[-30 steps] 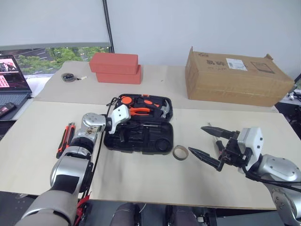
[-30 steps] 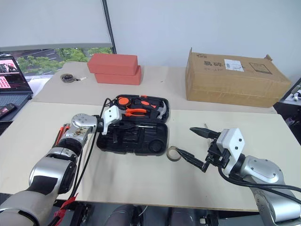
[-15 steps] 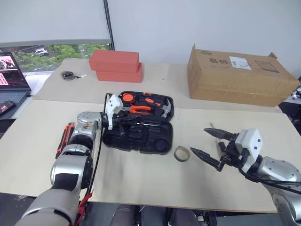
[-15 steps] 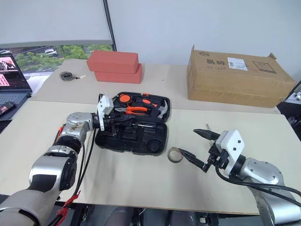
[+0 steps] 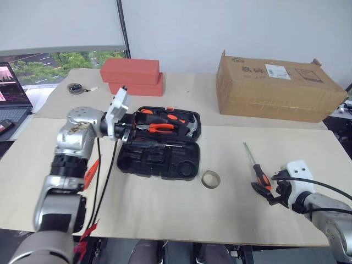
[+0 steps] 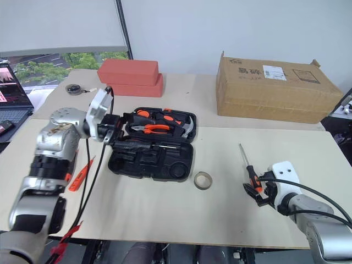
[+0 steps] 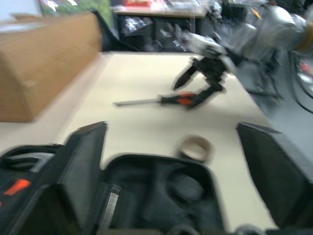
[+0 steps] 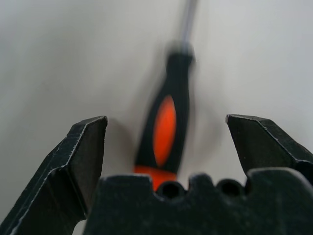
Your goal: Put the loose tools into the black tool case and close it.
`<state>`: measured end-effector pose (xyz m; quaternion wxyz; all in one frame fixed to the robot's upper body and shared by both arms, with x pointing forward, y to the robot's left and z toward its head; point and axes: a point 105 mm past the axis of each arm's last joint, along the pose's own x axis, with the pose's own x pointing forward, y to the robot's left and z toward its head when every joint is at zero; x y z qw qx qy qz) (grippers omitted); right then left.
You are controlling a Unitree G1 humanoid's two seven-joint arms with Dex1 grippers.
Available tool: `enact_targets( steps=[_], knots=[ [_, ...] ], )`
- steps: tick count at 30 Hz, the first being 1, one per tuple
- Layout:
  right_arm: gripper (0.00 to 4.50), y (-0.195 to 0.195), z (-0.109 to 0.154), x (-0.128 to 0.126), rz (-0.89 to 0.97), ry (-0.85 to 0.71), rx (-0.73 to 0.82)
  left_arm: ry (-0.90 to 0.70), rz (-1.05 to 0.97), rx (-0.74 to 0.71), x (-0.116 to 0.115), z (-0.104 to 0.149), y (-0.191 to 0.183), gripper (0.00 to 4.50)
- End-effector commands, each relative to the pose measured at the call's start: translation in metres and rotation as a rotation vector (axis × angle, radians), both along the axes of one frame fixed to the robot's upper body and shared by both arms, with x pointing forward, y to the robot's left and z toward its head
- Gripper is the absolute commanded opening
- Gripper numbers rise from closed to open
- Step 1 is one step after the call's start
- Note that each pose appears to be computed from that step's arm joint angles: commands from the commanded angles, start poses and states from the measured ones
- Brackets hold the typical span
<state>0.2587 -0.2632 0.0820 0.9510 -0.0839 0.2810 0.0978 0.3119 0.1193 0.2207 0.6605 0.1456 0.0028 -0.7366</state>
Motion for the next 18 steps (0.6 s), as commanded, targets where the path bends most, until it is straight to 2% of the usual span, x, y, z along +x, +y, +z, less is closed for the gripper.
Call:
enact_targets(
  steps=[1, 4, 11, 15, 18],
  knots=[
    [4.24, -0.009, 0.003, 0.000, -0.059, 0.010, -0.008, -0.041, -0.089, 0.061, -0.017, 0.002, -0.004, 4.48],
    [3.50, -0.007, 0.004, 0.003, -0.065, -0.004, 0.005, -0.054, -0.108, 0.101, -0.022, -0.001, -0.003, 4.50],
    [1.03, -0.001, 0.012, 0.009, -0.048, -0.044, 0.006, -0.060, -0.076, 0.114, -0.018, -0.006, 0.004, 4.50],
    [0.97, 0.003, 0.028, 0.022, -0.001, -0.126, -0.052, -0.039, 0.001, 0.110, -0.014, -0.013, 0.016, 4.50],
    [0.97, 0.016, 0.050, 0.040, 0.102, -0.223, -0.102, -0.022, 0.096, 0.094, -0.010, -0.018, 0.026, 4.50]
  ],
)
